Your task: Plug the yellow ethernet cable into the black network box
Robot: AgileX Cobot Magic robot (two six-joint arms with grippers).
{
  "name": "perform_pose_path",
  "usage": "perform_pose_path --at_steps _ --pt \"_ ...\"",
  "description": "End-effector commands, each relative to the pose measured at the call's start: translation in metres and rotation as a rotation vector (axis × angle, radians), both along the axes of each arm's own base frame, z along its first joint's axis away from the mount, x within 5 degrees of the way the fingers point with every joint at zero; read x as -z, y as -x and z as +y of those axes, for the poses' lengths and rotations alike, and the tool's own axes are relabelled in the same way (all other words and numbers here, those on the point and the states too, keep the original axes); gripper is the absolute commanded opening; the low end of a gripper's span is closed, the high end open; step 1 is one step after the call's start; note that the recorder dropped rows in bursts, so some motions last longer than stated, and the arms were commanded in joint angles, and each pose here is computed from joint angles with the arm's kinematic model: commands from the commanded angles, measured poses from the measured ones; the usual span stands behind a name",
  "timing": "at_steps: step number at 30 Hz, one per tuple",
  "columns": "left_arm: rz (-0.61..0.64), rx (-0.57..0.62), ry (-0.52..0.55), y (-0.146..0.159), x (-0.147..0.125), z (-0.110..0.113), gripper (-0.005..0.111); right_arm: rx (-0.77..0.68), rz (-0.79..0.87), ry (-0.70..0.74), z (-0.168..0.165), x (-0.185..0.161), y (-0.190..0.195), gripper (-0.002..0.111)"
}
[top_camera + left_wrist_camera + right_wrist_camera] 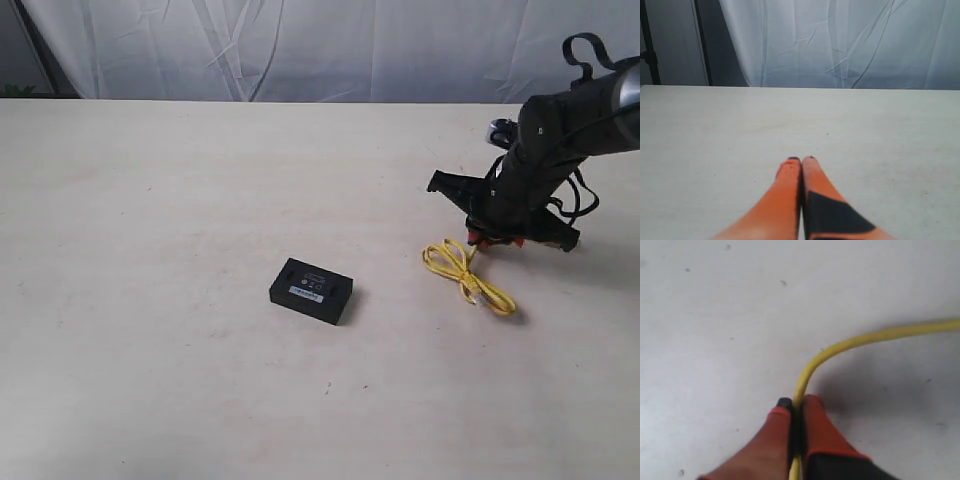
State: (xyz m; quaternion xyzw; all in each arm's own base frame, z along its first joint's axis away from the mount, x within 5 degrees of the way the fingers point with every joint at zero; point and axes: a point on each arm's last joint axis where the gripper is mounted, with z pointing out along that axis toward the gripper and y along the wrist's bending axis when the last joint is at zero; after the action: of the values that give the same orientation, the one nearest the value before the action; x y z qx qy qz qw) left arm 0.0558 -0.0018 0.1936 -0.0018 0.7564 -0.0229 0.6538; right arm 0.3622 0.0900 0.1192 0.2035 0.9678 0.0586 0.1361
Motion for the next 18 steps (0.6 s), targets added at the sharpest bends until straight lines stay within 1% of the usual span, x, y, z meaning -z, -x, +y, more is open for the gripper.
perform_pose_path --at_steps 1,3,5,8,12,15,18 --pt "-0.008 -0.005 0.000 0.000 0.001 0.000 0.000 -0.185 -0.077 0.049 -0.002 -0.026 -0.002 -0.001" --pt "-0.008 -0.005 0.000 0.000 0.001 0.000 0.000 -0.304 -0.069 0.088 -0.002 -0.033 -0.001 -0.001" --pt "-0.008 -0.005 0.000 0.000 0.001 0.000 0.000 -0.435 -0.019 0.118 -0.002 -0.037 0.002 -0.001" --pt "-0.008 -0.005 0.000 0.000 0.001 0.000 0.000 -0.691 0.027 0.142 0.000 -0.043 0.009 -0.001" --pt "-0.008 -0.005 0.000 0.000 0.001 0.000 0.000 -1.036 0.050 0.127 0.005 -0.055 0.022 -0.001" --pt "-0.008 -0.005 0.000 0.000 0.001 0.000 0.000 -1.222 0.072 0.108 0.005 -0.064 0.033 -0.001" --pt "-0.008 -0.005 0.000 0.000 0.001 0.000 0.000 -1.376 0.076 0.086 0.005 -0.071 0.044 -0.001"
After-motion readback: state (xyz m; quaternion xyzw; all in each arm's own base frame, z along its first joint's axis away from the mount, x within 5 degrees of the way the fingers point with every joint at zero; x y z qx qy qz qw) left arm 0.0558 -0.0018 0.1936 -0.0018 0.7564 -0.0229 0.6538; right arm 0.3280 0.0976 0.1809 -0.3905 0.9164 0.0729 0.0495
